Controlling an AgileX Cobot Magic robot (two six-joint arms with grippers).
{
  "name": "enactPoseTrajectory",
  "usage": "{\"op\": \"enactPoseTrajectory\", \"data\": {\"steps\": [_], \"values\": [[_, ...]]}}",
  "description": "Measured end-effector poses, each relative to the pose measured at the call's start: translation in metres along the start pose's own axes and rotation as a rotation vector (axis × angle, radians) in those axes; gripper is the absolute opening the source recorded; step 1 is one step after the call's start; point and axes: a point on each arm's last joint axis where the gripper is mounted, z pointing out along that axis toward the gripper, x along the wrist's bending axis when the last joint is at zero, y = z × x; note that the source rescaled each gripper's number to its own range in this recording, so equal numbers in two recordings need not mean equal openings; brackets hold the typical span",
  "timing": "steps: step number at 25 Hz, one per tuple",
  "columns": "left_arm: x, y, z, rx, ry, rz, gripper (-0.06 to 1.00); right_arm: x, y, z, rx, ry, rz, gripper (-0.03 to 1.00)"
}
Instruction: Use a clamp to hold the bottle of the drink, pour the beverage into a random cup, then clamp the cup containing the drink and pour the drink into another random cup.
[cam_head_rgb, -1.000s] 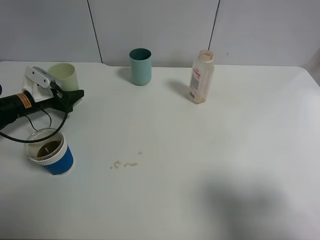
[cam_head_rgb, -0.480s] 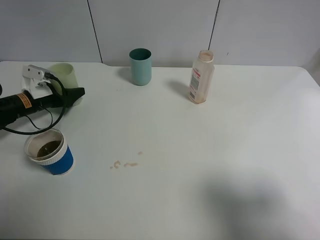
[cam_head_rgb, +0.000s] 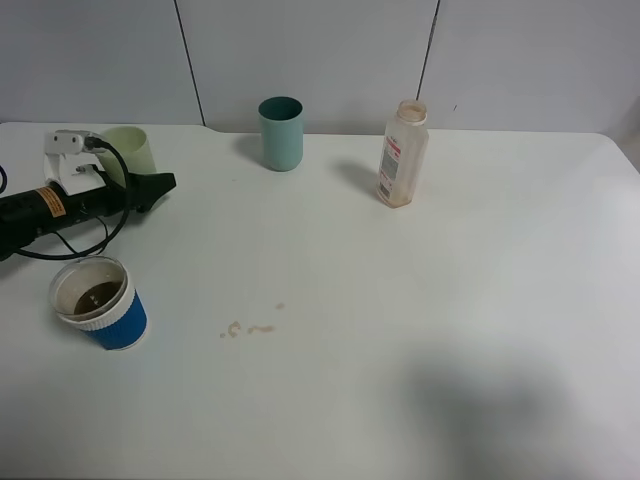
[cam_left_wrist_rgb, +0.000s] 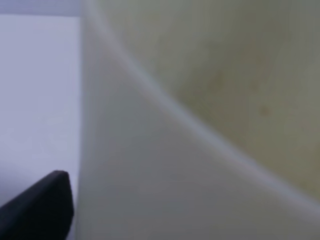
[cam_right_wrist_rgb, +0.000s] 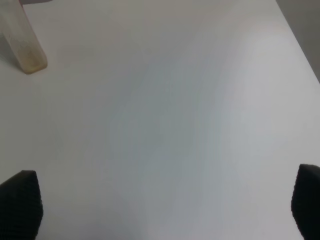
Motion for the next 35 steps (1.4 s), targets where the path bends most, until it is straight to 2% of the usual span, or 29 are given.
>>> {"op": "enactPoseTrajectory", "data": {"steps": [7, 14, 27, 35], "values": [[-0.004, 0.018, -0.002, -0.035, -0.001, 0.025, 0.78, 0.0, 0.0, 0.0, 0.0, 0.0, 0.0, 1.0], [-0.008, 0.035, -0.004, -0.067, -0.007, 0.001, 0.92, 0.0, 0.0, 0.0, 0.0, 0.0, 0.0, 1.0], [-0.026, 0.081, -0.014, -0.146, -0.038, 0.044, 0.93, 0.0, 0.0, 0.0, 0.0, 0.0, 0.0, 1.0], [-0.039, 0.105, -0.021, -0.186, -0.059, 0.102, 0.93, 0.0, 0.0, 0.0, 0.0, 0.0, 0.0, 1.0]]}}
